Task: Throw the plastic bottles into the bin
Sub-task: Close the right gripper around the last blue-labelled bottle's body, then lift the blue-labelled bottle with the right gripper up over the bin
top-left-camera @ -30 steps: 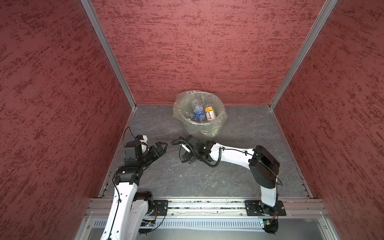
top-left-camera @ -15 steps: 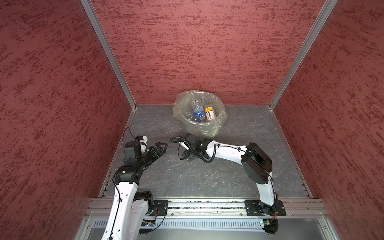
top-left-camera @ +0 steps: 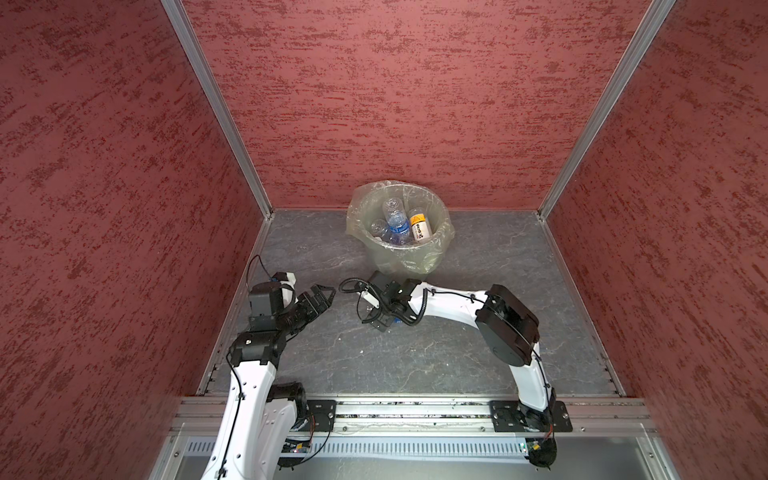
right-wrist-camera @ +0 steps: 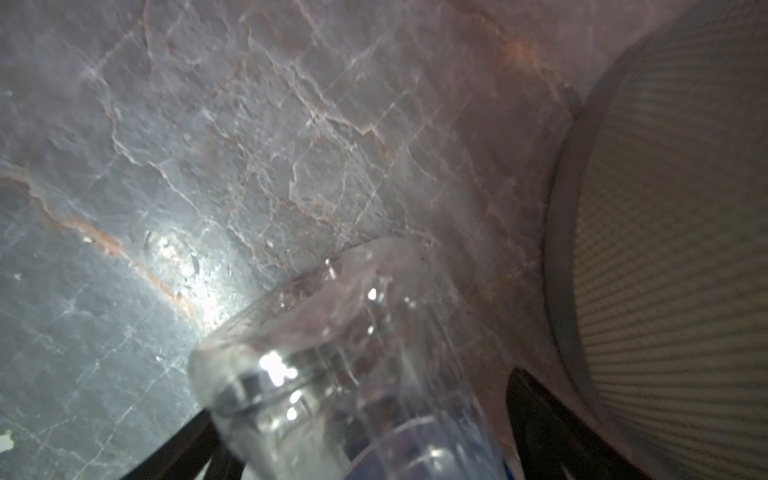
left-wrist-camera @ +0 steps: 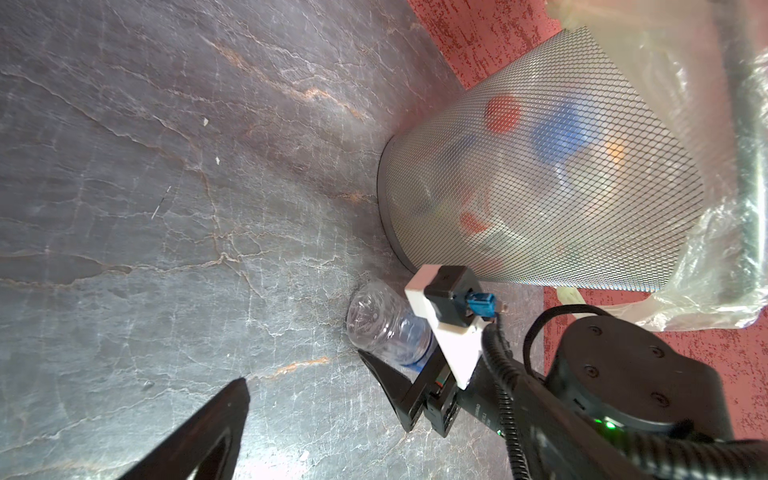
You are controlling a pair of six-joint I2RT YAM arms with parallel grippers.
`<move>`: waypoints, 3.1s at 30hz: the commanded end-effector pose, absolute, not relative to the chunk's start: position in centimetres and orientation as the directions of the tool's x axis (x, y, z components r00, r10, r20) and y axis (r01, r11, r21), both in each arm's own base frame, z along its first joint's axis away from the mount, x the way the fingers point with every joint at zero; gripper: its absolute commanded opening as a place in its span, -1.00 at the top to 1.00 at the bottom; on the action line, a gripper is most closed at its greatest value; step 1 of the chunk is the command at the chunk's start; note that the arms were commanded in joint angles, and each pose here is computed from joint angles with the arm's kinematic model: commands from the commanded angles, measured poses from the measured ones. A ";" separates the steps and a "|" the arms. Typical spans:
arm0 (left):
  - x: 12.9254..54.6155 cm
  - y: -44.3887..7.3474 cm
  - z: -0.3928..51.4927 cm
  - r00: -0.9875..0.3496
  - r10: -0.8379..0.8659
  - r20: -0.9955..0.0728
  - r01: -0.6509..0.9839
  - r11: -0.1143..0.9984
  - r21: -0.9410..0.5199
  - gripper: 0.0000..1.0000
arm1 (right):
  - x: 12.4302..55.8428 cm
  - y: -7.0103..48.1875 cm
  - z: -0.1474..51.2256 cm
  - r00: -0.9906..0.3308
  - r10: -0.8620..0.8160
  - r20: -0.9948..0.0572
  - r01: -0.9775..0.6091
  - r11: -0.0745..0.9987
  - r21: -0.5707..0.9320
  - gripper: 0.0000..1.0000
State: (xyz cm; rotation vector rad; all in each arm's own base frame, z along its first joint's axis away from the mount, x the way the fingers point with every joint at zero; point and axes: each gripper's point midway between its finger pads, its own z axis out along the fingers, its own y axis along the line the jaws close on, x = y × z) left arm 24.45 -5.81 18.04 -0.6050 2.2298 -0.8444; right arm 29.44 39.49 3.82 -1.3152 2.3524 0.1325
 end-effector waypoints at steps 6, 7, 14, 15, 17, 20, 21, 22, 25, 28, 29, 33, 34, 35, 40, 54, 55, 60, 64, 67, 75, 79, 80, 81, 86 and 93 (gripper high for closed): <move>24.7 -6.0 18.3 -0.670 -0.602 -0.434 -0.150 0.683 -0.715 -0.99 | 28.2 38.2 4.2 -0.487 -0.784 -0.385 -0.823 0.559 -0.098 -0.89; 24.7 -6.0 18.3 -0.671 -0.604 -0.431 -0.153 0.681 -0.716 -0.99 | 28.1 38.2 4.3 -0.489 -0.782 -0.386 -0.823 0.561 -0.093 -0.89; 25.0 -6.1 18.1 -0.672 -0.606 -0.426 -0.151 0.675 -0.722 -0.99 | 27.5 38.2 4.7 -0.496 -0.776 -0.389 -0.826 0.560 -0.064 -0.80; 25.0 -6.1 18.1 -0.672 -0.606 -0.425 -0.150 0.674 -0.723 -0.99 | 27.5 38.2 4.7 -0.496 -0.776 -0.390 -0.826 0.560 -0.063 -0.78; 25.0 -6.1 18.0 -0.674 -0.606 -0.423 -0.151 0.673 -0.724 -0.99 | 27.5 38.3 4.8 -0.496 -0.774 -0.394 -0.826 0.560 -0.059 -0.76; 24.8 -6.2 17.7 -0.681 -0.603 -0.415 -0.152 0.671 -0.726 -0.99 | 27.6 38.6 4.9 -0.498 -0.769 -0.401 -0.825 0.562 -0.054 -0.76; 24.8 -6.3 17.6 -0.684 -0.601 -0.413 -0.150 0.670 -0.727 -0.99 | 27.6 38.7 4.9 -0.498 -0.769 -0.402 -0.825 0.562 -0.054 -0.76; 24.7 -6.4 17.4 -0.688 -0.599 -0.410 -0.151 0.671 -0.726 -0.99 | 27.7 38.8 5.0 -0.499 -0.767 -0.404 -0.824 0.564 -0.052 -0.76; 24.3 -6.5 16.9 -0.698 -0.593 -0.402 -0.153 0.671 -0.726 -0.99 | 27.9 39.0 5.0 -0.499 -0.767 -0.404 -0.824 0.564 -0.053 -0.75; 23.9 -6.7 16.6 -0.703 -0.590 -0.397 -0.150 0.669 -0.728 -0.99 | 28.0 39.1 4.8 -0.499 -0.768 -0.401 -0.824 0.565 -0.055 -0.68; 23.9 -6.8 16.7 -0.703 -0.589 -0.398 -0.147 0.668 -0.729 -0.99 | 27.9 39.1 4.8 -0.501 -0.767 -0.400 -0.823 0.565 -0.053 -0.64; 23.8 -6.9 16.7 -0.705 -0.584 -0.401 -0.142 0.671 -0.727 -0.99 | 27.9 38.9 5.0 -0.504 -0.763 -0.404 -0.819 0.571 -0.058 -0.48; 23.9 -7.0 16.7 -0.706 -0.583 -0.402 -0.141 0.672 -0.727 -0.99 | 27.9 38.8 5.1 -0.506 -0.761 -0.407 -0.817 0.574 -0.058 -0.41; 23.9 -7.0 16.7 -0.707 -0.583 -0.401 -0.141 0.672 -0.727 -0.99 | 27.9 38.7 5.3 -0.505 -0.758 -0.412 -0.815 0.576 -0.060 -0.36; 23.8 -7.3 16.5 -0.716 -0.572 -0.400 -0.133 0.675 -0.726 -0.99 | 27.6 38.2 6.0 -0.516 -0.744 -0.425 -0.805 0.590 -0.056 -0.15; 23.2 -9.8 15.7 -0.767 -0.481 -0.425 -0.075 0.725 -0.685 -0.99 | 24.6 34.7 8.7 -0.576 -0.646 -0.500 -0.743 0.669 -0.009 0.28; 23.1 -10.1 15.6 -0.772 -0.472 -0.427 -0.067 0.728 -0.682 -0.99 | 24.4 34.3 9.0 -0.583 -0.632 -0.510 -0.734 0.679 -0.003 0.34; 22.9 -11.4 15.1 -0.793 -0.426 -0.436 -0.033 0.744 -0.667 -0.99 | 23.5 32.6 10.5 -0.603 -0.565 -0.563 -0.693 0.721 0.019 0.41; 22.7 -12.6 15.0 -0.806 -0.387 -0.448 0.006 0.752 -0.659 -0.99 | 23.0 31.3 12.5 -0.606 -0.493 -0.625 -0.661 0.748 0.051 0.47; 22.6 -13.4 15.0 -0.811 -0.358 -0.462 0.034 0.760 -0.649 -0.99 | 22.8 30.1 14.3 -0.604 -0.441 -0.664 -0.631 0.774 0.060 0.47; 22.2 -15.5 14.8 -0.821 -0.273 -0.501 0.110 0.786 -0.608 -0.99 | 22.4 26.6 18.0 -0.570 -0.276 -0.774 -0.544 0.832 0.104 0.50; 21.8 -16.4 14.8 -0.825 -0.239 -0.512 0.141 0.790 -0.596 -0.99 | 22.4 24.4 19.1 -0.541 -0.205 -0.816 -0.488 0.866 0.106 0.53; 21.7 -16.6 14.7 -0.825 -0.230 -0.516 0.148 0.794 -0.590 -0.99 | 22.3 23.8 19.5 -0.528 -0.181 -0.829 -0.476 0.872 0.113 0.54; 21.6 -16.7 14.7 -0.825 -0.223 -0.520 0.155 0.795 -0.586 -0.99 | 22.2 23.3 20.1 -0.515 -0.153 -0.844 -0.466 0.876 0.126 0.54; 21.1 -17.3 14.8 -0.824 -0.176 -0.539 0.198 0.802 -0.563 -0.99 | 21.7 21.6 21.7 -0.468 -0.071 -0.881 -0.443 0.881 0.164 0.52; 20.7 -17.8 15.2 -0.804 -0.110 -0.585 0.255 0.824 -0.506 -0.99 | 21.5 20.5 23.3 -0.416 -0.016 -0.909 -0.437 0.880 0.184 0.52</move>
